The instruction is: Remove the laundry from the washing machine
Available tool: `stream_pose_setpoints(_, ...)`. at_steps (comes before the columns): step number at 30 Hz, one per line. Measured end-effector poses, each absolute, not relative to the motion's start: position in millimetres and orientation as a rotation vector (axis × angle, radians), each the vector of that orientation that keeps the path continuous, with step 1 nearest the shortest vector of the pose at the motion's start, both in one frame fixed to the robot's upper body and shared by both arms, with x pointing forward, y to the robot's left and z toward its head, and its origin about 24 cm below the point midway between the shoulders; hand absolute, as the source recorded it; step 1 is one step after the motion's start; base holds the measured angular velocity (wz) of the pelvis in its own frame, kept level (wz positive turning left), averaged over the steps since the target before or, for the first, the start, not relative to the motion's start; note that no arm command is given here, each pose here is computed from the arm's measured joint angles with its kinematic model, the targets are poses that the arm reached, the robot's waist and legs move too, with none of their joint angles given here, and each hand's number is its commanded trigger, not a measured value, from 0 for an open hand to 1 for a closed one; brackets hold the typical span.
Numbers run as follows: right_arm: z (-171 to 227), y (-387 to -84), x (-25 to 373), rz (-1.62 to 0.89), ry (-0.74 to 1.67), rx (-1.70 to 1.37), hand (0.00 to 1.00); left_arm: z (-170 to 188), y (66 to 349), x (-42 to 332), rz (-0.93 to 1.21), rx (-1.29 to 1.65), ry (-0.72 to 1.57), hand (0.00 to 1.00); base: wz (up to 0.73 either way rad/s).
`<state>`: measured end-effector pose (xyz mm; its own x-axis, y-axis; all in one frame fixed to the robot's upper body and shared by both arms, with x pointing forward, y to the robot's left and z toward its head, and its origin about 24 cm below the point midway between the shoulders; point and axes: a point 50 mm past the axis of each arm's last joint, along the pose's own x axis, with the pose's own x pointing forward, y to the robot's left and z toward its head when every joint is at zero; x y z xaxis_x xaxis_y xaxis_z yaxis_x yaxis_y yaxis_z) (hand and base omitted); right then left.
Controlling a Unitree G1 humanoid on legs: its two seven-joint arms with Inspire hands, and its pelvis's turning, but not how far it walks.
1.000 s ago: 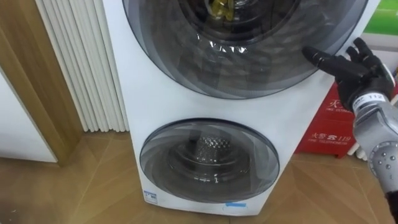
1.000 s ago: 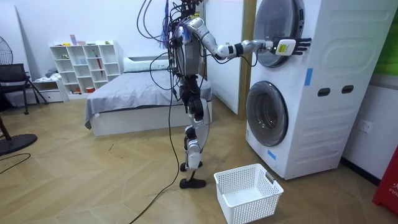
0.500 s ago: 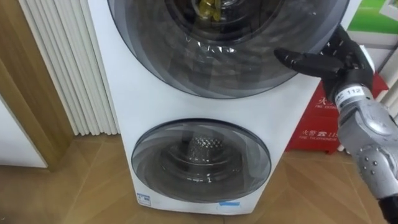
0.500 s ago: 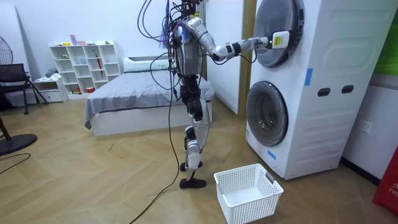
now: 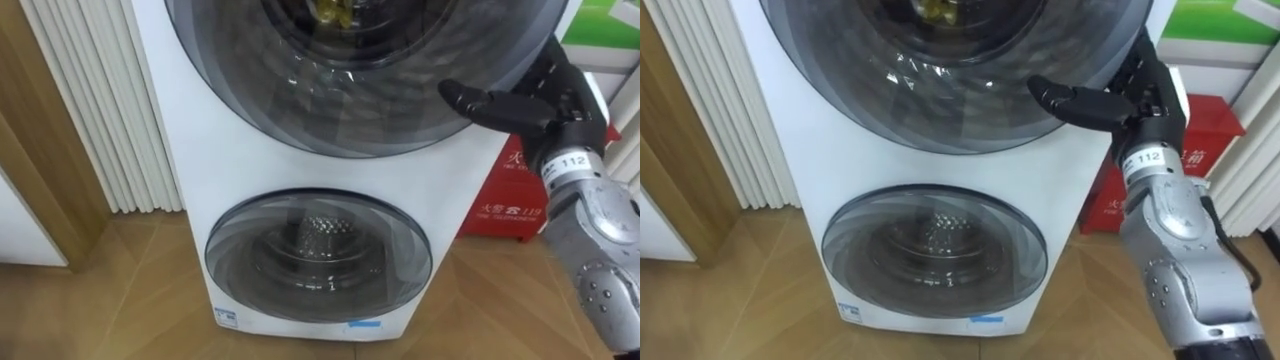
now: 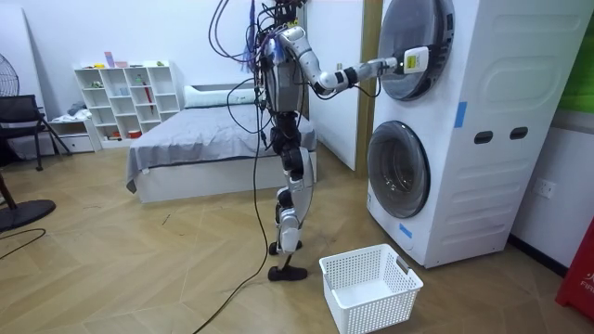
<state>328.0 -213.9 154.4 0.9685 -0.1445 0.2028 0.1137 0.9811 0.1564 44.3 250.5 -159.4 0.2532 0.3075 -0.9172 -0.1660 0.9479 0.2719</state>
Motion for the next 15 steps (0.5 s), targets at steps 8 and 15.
stream_pose_setpoints(8, 143, -213, 320, -0.107, -0.21, 0.169, 0.0, -160, 249, 43, 0.32, 0.14, 1.28, 0.0, -0.01)
stream_pose_setpoints(15, 115, -198, 290, -0.015, -0.189, 0.226, 0.0, -162, 241, 42, 0.299, 0.134, 1.286, 0.0, -0.07)
